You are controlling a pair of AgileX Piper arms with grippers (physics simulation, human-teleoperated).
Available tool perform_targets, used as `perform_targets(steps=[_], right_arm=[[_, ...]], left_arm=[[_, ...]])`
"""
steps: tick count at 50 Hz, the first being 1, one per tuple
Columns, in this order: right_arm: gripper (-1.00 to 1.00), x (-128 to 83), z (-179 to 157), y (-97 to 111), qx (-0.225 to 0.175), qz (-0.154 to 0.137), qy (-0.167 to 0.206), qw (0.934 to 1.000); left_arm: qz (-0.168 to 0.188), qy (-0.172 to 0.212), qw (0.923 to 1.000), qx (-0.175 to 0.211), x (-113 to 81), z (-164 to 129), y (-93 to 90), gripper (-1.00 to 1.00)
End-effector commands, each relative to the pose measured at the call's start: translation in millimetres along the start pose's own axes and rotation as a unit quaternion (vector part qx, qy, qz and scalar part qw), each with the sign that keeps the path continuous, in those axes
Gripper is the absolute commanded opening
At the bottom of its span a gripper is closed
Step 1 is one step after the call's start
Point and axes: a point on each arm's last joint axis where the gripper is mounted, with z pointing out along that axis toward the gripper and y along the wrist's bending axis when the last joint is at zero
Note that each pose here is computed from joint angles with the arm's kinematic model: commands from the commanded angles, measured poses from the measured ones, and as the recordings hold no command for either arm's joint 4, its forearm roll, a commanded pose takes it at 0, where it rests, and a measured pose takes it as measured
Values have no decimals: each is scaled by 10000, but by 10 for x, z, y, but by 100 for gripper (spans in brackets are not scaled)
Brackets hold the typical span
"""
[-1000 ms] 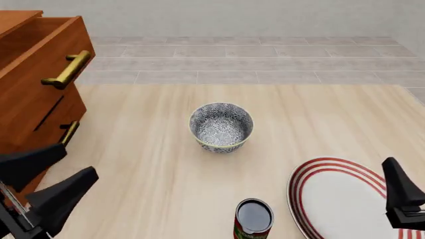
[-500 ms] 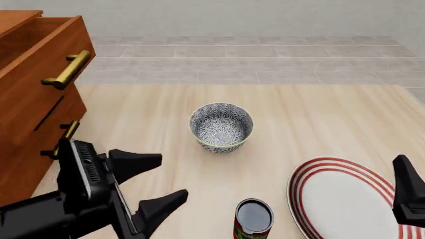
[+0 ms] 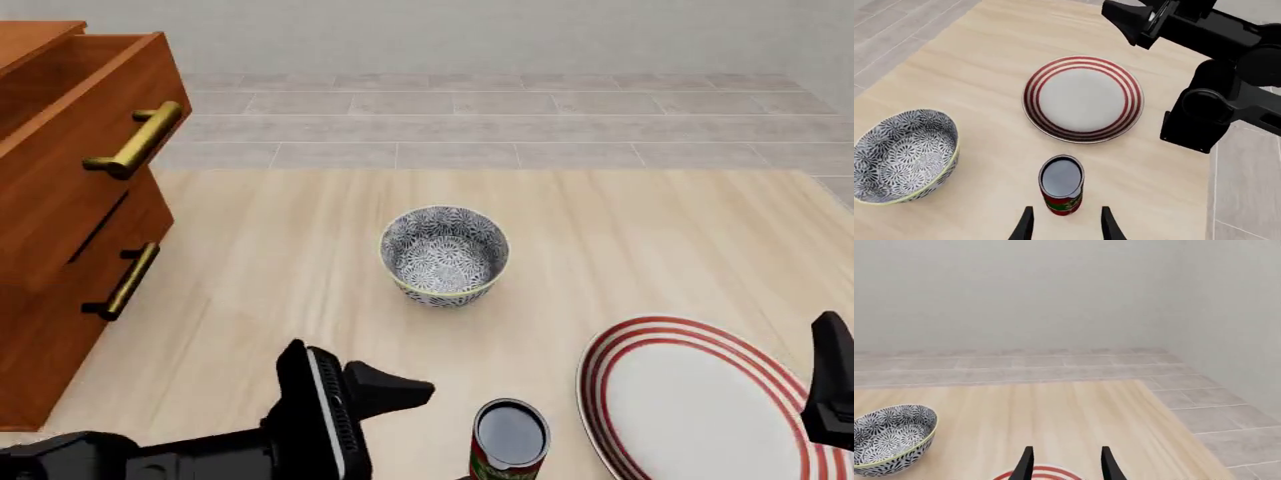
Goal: Put the ketchup in the top drawer of the cabinet.
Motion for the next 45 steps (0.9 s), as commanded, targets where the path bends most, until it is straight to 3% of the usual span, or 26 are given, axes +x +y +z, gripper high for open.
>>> perform_targets(steps=[1,9,18,45], right_arm=[[100,8,0,-3,28,-27,45,10000],[100,9,0,1,-7,-23,47,10000],[100,8,0,1,-8,-24,42,10000],[100,23,0,10,-80,-8,124,9999]], left_arm=[[195,186,9989,392,66,258,-207,100],[230,311,9982,458,151,396,-253,100],[120,476,9983,320,254,530,-185,100],[89,444,9989,91,245,376,-48,100]])
